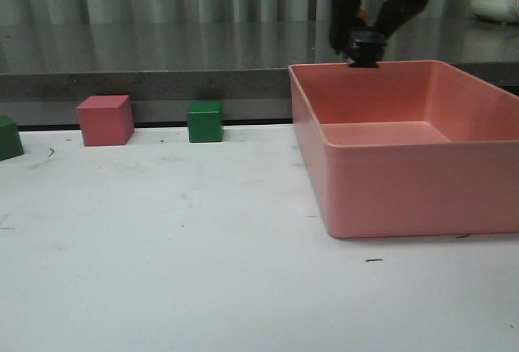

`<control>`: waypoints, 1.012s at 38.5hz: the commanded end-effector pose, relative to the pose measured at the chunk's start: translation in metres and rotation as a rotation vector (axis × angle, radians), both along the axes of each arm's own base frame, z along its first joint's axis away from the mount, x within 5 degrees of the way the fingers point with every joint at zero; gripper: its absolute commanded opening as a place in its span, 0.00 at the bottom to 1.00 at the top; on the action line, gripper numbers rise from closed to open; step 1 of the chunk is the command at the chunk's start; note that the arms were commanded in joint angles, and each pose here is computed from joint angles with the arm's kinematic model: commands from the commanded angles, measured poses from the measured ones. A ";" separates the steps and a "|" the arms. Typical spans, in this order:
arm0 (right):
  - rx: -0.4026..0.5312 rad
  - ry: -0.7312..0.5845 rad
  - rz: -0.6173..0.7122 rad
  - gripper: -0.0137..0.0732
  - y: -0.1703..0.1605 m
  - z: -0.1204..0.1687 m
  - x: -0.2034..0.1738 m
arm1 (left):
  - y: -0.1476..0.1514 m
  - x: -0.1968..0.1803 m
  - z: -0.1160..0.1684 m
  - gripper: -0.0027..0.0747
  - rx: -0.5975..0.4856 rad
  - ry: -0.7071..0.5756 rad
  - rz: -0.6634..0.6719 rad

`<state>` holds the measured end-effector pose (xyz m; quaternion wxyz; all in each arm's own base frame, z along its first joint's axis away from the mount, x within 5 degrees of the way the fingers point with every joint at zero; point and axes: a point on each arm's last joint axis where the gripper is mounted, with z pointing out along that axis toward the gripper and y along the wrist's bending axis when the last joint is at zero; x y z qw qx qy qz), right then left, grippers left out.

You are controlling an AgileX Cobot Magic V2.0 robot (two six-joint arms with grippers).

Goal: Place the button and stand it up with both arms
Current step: 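Close the right gripper on the button body and lift it out, then carry the button toward the left arm and set it on the table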

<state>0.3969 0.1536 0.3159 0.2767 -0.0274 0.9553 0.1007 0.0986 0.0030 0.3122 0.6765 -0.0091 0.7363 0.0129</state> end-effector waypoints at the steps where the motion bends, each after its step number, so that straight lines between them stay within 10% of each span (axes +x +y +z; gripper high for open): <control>1: 0.054 -0.149 0.103 0.37 0.032 0.043 -0.021 | 0.000 0.001 0.019 0.80 -0.005 -0.113 -0.004; 18: 0.074 -0.035 0.432 0.37 0.193 0.005 -0.054 | 0.000 0.001 0.019 0.80 -0.005 -0.113 -0.004; 39: -0.004 0.214 0.197 0.37 0.215 -0.095 -0.025 | 0.000 0.001 0.019 0.80 -0.005 -0.111 -0.004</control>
